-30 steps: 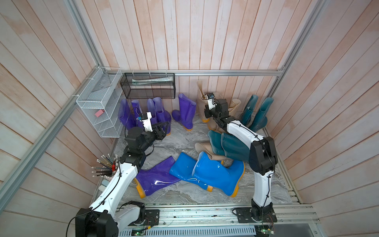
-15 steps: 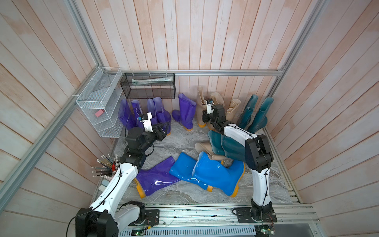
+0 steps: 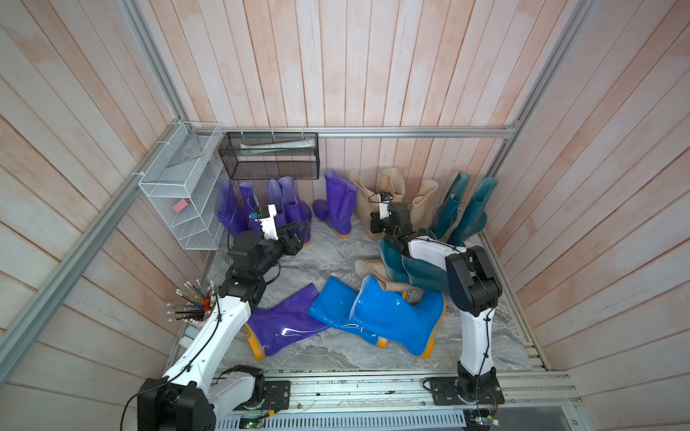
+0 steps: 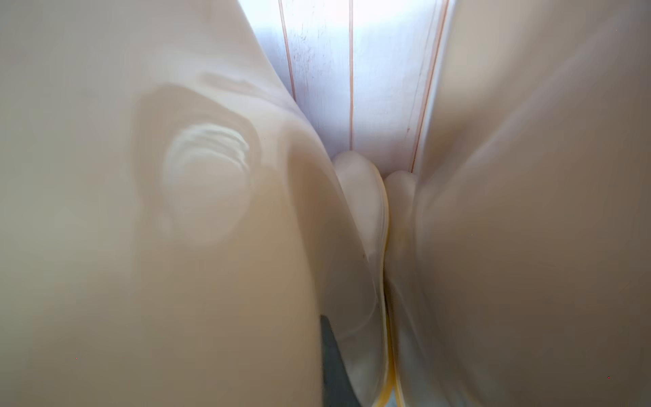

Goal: Match and arrange rain boots in pairs
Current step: Pair a pair of rain boots at the center of the board.

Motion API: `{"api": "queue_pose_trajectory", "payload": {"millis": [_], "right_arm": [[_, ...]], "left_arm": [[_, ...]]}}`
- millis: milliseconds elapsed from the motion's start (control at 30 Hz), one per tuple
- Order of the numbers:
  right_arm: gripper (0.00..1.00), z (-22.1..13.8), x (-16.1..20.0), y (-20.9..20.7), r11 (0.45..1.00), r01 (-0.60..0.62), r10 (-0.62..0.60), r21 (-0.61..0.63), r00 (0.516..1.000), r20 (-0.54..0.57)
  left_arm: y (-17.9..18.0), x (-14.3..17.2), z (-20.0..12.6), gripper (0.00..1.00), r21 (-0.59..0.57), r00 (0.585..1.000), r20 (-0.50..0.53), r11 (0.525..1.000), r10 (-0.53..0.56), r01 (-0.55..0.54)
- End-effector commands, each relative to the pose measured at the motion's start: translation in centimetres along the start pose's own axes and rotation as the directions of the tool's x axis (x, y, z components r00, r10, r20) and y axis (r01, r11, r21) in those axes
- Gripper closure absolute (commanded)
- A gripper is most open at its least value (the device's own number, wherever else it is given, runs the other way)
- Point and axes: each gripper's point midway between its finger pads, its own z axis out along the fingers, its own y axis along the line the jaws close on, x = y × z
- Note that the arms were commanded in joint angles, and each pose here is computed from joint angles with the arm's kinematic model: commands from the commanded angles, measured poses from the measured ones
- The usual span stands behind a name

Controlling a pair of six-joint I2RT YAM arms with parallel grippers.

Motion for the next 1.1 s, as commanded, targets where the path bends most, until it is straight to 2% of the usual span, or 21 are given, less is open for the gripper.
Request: {"api": "queue_pose_trajectory", "payload": {"millis": [0, 267, 567, 733, 833, 967, 1067], "right_arm": [[1.0, -1.3, -3.8, -1.4, 0.998, -0.062, 0.059, 0.032, 0.993, 0.099], [1.0, -1.0, -5.1, 2.2, 0.948, -0.255, 0.275, -0.189, 0.957, 0.087], [1.0, -1.3, -5.4, 4.1, 0.93, -0.285, 0.308, -0.231, 0.949, 0.07], [1.0, -1.3, -4.0, 2.9, 0.955, -0.262, 0.273, -0.137, 0.959, 0.07], [1.0, -1.4, -2.3, 1.2, 0.979, -0.197, 0.199, -0.043, 0.979, 0.044], [1.0, -2.7, -2.3, -0.4, 0.993, -0.106, 0.103, 0.052, 0.994, 0.046], [1.0, -2.8, -1.5, -1.3, 0.993, -0.096, 0.096, 0.073, 0.995, 0.011]], "left_arm": [[0.0, -0.2, -0.3, 0.44, 0.001, 1.0, 0.016, 1.0, 0.01, -0.011], [-0.2, -0.4, -0.5, 0.43, 0.003, 1.0, 0.023, 1.0, 0.015, -0.015], [-0.4, -0.6, -0.5, 0.43, 0.013, 1.0, 0.024, 1.0, 0.013, -0.014], [-0.5, -0.5, -0.6, 0.43, 0.018, 1.0, 0.025, 1.0, 0.01, -0.01], [-0.4, -0.4, -0.5, 0.43, 0.018, 1.0, 0.021, 1.0, 0.008, -0.009], [-0.5, -0.4, -0.5, 0.43, 0.021, 1.0, 0.021, 1.0, 0.004, -0.004], [-0.5, -0.4, -0.4, 0.43, 0.027, 1.0, 0.02, 1.0, 0.0, -0.001]]}}
